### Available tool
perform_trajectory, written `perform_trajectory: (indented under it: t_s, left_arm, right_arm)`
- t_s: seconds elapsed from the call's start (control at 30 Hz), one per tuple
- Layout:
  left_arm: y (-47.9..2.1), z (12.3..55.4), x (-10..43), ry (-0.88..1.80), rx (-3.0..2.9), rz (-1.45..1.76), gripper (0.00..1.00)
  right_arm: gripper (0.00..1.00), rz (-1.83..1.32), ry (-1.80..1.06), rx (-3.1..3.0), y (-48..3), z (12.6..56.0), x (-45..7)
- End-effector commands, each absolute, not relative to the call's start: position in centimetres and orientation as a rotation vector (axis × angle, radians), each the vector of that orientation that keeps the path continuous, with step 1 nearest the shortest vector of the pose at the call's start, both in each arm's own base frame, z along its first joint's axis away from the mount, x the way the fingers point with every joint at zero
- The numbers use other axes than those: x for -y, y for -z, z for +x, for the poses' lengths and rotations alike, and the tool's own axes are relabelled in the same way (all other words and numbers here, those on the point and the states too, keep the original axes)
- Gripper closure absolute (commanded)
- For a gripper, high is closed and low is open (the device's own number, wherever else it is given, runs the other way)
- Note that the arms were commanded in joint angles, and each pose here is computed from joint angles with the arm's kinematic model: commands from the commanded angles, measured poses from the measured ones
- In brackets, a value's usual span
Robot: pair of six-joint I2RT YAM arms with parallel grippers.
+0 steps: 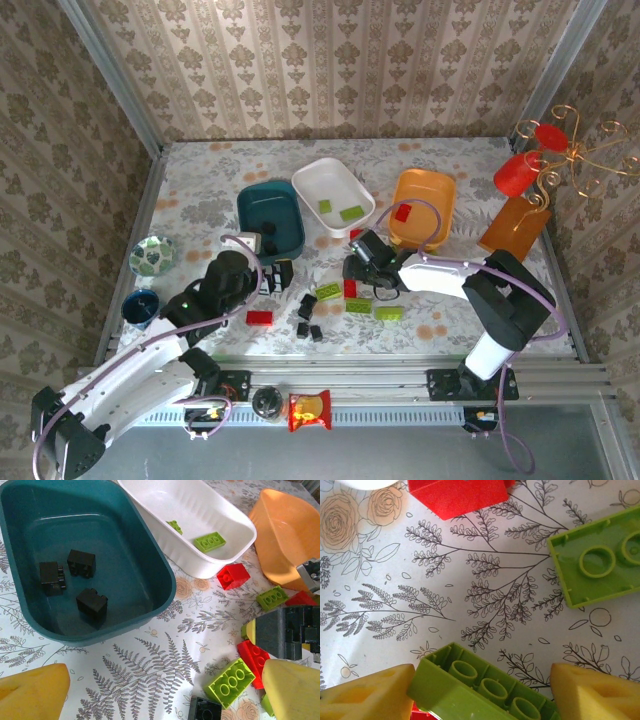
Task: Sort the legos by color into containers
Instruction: Pick up the lego from the center of the table, then place the lego in the container.
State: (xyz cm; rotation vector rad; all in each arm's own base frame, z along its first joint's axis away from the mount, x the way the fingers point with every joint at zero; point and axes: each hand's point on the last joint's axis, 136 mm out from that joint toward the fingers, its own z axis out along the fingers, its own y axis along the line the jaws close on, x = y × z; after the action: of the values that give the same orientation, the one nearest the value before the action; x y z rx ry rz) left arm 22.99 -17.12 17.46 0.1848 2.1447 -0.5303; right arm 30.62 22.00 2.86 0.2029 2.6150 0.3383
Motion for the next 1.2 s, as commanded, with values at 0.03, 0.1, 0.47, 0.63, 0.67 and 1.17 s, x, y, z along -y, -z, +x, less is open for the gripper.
perform_trajectory:
  t_s: [0.03,0.1,0.47,0.63,0.67,1.17]
  left_arm:
    - [-17.5,22.8,16.8,0.511,-2.143,0.19,0.0]
    - [-17.7,22.8,16.9,0.511,-2.142,0.196,0.0]
    - [-18.5,22.5,16.8,0.521,-2.113,0.22,0.0]
    - [-18.6,22.5,17.0,0.54,-2.11,0.215,0.0]
    - [-18.7,22.5,17.1,0.544,-2.11,0.216,0.0]
    - [-18.8,22.1,17.6,0.584,-2.127,0.221,0.0]
  right_arm:
    - [0.39,0.176,-0.28,-2.596,-3.8,30.5,-21.2]
    - [0.44,0.16,-0.285,-2.57,-4.9,30.7,-21.1]
    - [0.55,0.027,-0.413,-2.338,-16.6,33.2,-21.2]
    - [0.56,0.02,-0.48,-2.279,-18.6,39.3,-23.1]
    - [0.56,0.012,-0.49,-2.283,-18.5,40.5,-23.7]
    - [0.17,-0.087,-0.479,-2.31,-16.7,50.6,-27.2]
